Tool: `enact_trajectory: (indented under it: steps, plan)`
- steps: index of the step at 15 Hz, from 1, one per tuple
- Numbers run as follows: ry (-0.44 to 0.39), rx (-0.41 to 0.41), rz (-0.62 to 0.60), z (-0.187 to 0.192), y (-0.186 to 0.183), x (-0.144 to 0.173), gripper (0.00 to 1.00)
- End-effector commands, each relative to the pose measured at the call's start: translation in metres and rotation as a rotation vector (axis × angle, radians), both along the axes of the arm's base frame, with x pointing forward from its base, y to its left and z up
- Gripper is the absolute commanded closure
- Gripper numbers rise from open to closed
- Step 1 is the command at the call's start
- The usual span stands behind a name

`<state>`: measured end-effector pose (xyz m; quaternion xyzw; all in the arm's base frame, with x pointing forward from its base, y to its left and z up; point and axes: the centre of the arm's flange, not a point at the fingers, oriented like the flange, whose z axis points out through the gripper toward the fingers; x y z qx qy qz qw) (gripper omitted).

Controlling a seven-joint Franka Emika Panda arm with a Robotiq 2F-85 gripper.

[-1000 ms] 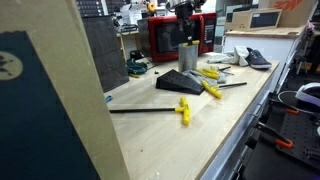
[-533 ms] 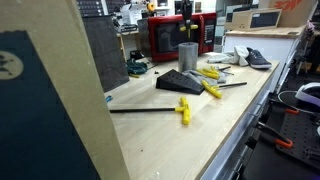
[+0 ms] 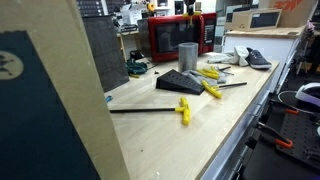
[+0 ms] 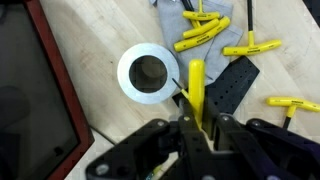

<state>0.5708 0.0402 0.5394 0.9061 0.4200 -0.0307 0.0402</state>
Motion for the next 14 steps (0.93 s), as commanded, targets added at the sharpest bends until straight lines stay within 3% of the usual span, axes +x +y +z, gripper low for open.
enact_trajectory:
  steps: [1, 6, 14]
  plan:
    - [0.007, 0.007, 0.065, 0.011, 0.021, -0.029, 0.96]
    - [0.064, 0.023, 0.141, -0.009, 0.052, -0.043, 0.96]
    - [0.227, 0.113, 0.404, -0.064, 0.069, -0.054, 0.96]
